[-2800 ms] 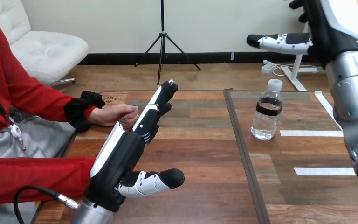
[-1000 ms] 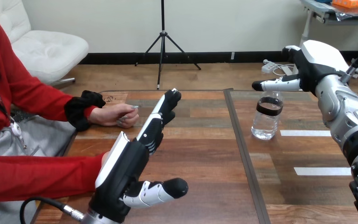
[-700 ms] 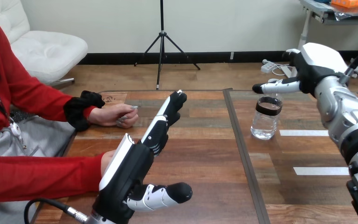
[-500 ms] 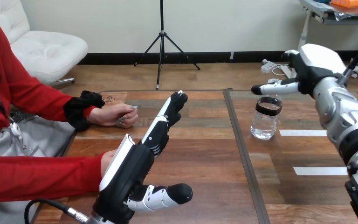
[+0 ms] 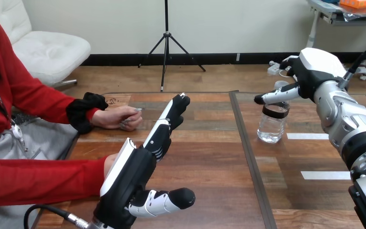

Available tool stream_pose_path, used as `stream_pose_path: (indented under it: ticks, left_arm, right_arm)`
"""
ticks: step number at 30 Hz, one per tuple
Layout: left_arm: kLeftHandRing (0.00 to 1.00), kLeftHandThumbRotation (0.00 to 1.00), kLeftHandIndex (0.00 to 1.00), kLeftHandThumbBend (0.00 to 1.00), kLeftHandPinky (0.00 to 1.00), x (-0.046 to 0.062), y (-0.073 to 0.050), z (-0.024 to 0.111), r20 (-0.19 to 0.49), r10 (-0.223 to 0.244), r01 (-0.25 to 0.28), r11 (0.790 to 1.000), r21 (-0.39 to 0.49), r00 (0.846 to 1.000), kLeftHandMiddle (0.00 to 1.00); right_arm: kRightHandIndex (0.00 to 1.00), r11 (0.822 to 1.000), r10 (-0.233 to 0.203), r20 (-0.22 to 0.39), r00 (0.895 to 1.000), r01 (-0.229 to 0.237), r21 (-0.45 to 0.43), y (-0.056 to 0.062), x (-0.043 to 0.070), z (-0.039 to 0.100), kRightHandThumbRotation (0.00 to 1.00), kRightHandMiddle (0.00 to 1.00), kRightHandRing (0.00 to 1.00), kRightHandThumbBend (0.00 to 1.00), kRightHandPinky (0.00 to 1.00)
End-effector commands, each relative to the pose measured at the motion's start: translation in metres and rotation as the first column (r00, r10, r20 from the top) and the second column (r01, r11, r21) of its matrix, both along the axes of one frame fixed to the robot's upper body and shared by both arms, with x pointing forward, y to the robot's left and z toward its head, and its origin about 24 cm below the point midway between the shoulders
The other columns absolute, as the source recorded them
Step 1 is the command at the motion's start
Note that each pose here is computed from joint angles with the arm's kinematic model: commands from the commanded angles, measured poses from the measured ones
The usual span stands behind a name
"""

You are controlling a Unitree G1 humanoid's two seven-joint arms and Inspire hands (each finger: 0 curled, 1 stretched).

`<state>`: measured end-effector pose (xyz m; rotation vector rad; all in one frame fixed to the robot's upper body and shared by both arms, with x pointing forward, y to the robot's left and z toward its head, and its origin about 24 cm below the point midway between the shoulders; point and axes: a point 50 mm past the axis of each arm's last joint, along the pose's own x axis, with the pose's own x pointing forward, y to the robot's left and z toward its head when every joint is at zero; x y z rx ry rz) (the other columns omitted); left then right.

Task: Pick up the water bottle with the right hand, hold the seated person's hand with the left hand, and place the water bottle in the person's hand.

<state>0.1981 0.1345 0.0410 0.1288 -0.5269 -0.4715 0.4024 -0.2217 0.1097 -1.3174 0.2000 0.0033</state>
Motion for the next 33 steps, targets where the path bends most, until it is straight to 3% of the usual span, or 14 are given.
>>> stream_pose_path:
  ticks: [1,11,23,33]
  left_arm:
    - [1.0,0.74,1.0,1.0,0.98,0.002,-0.002,0.014,0.069,-0.006,0.007,1.0,-0.024,0.998,1.0]
    - [1.0,0.74,1.0,1.0,0.98,0.002,-0.003,0.014,0.071,-0.005,0.007,1.0,-0.024,0.997,1.0]
    - [1.0,0.76,1.0,1.0,0.97,0.002,-0.004,0.014,0.076,-0.008,0.01,1.0,-0.028,0.997,1.0]
    - [1.0,0.76,1.0,1.0,0.96,0.001,-0.005,0.016,0.078,-0.009,0.012,0.999,-0.032,0.997,1.0]
  right_arm:
    - [0.74,0.999,0.024,0.097,0.995,-0.027,0.038,0.01,0.008,0.021,0.38,0.61,0.55,1.0,0.42]
    - [0.69,0.998,0.031,0.058,0.998,-0.034,0.048,0.011,0.006,0.013,0.29,0.53,0.45,1.0,0.35]
    - [0.65,0.999,0.049,-0.006,0.999,-0.048,0.012,0.01,0.003,0.004,0.21,0.56,0.51,1.0,0.43]
    - [0.58,0.999,0.046,-0.04,0.998,-0.045,0.017,0.007,0.0,-0.003,0.13,0.56,0.5,1.0,0.41]
